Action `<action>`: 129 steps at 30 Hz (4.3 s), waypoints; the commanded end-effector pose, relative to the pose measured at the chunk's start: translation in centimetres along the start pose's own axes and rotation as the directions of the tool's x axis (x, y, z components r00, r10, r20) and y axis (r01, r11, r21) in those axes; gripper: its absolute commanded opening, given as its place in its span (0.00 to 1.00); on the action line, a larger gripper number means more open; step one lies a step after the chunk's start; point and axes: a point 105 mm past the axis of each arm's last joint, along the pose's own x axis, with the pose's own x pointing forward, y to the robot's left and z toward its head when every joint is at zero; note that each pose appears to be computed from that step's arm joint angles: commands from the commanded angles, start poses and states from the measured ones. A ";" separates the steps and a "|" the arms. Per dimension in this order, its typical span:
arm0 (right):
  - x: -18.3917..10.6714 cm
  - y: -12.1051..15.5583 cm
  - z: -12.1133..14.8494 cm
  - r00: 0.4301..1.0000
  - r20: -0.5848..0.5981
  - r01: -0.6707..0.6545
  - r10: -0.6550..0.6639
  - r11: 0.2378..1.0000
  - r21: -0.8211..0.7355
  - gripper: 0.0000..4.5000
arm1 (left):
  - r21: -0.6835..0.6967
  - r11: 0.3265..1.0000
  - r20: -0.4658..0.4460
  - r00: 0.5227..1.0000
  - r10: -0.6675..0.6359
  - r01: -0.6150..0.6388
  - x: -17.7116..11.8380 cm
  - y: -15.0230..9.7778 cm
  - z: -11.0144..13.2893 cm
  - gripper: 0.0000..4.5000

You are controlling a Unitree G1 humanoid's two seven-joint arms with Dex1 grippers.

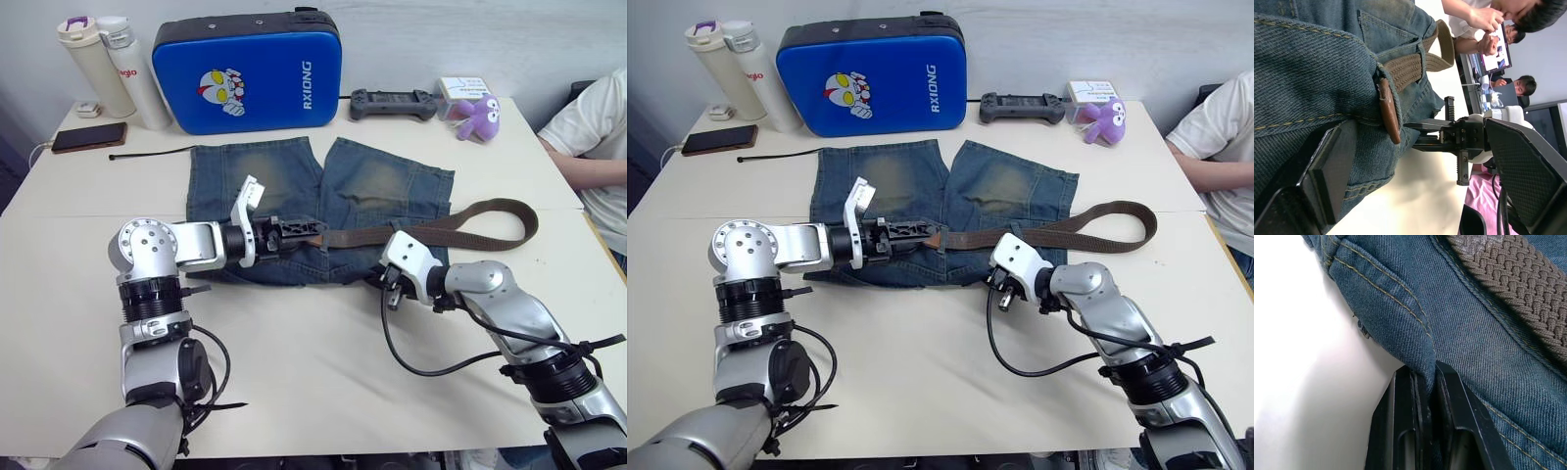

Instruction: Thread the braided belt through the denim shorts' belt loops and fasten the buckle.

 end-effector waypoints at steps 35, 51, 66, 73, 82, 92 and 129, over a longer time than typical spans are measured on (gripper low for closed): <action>0.2 0.0 0.5 1.000 0.012 0.022 -0.023 0.999 0.031 0.02 | -0.028 0.999 -0.011 1.000 -0.020 0.020 0.3 -0.8 1.1 1.00; 0.2 0.2 -0.1 1.000 -0.009 0.020 -0.019 0.999 0.040 0.00 | -0.050 0.998 0.021 0.999 0.048 -0.046 -0.5 0.5 1.3 0.00; -0.5 -1.7 -2.2 0.991 -0.092 0.108 -0.100 0.991 0.084 0.00 | 0.021 0.970 0.089 0.967 0.239 -0.242 -11.1 2.4 2.3 0.00; 0.1 -1.2 -1.9 0.995 -0.078 0.072 -0.066 0.994 0.083 0.00 | 0.013 0.942 0.095 0.938 0.333 -0.336 -12.9 3.8 1.5 0.00; 0.6 -0.6 -1.0 0.998 -0.050 0.041 -0.037 0.996 0.076 0.00 | 0.014 0.947 0.212 0.927 0.311 -0.321 -11.4 3.5 3.8 0.31; -3.2 -1.0 -0.3 0.999 -0.018 -0.043 0.043 0.999 -0.003 0.00 | 0.162 0.922 0.195 0.927 0.320 -0.352 -15.4 1.6 4.2 0.98; -13.4 -4.0 1.1 0.992 0.125 -0.036 -0.022 0.896 0.442 0.99 | 0.781 0.607 -0.138 0.988 -0.064 0.148 -5.6 -4.2 -3.1 1.00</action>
